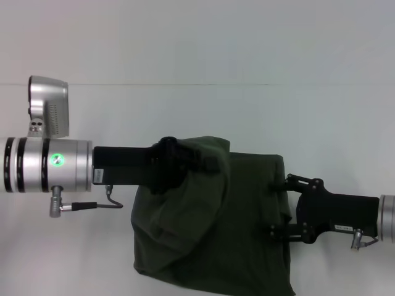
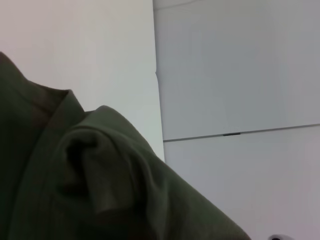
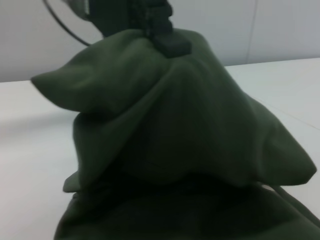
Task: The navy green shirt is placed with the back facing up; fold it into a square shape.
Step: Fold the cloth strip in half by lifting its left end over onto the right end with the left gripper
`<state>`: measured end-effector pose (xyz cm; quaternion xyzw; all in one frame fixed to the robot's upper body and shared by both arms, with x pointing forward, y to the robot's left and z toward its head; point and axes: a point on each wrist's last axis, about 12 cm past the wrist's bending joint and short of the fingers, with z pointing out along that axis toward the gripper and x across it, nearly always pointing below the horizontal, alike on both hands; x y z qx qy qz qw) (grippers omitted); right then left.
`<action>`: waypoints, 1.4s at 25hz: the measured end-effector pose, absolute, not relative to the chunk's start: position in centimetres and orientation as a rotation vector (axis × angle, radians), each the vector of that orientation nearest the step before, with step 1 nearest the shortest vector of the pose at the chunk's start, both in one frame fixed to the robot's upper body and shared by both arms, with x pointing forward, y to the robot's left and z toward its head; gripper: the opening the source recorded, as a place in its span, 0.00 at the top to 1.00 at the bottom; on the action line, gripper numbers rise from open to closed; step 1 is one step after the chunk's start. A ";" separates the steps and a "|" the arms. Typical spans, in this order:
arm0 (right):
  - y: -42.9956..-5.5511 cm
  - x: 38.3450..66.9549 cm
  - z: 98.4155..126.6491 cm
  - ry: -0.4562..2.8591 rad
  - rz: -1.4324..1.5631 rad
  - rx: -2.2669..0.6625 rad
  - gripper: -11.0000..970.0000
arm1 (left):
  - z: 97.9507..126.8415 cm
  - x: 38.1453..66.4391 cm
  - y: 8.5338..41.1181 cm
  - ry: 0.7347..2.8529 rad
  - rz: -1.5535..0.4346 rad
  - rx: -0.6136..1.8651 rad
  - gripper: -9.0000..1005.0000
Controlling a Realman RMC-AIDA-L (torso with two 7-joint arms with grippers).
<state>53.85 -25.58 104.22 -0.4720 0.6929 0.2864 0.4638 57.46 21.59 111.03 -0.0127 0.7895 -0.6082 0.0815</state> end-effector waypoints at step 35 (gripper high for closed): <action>-29.0 52.9 103.7 1.776 0.600 -0.989 0.06 | 107.6 55.2 18.4 2.228 -1.912 -0.164 0.29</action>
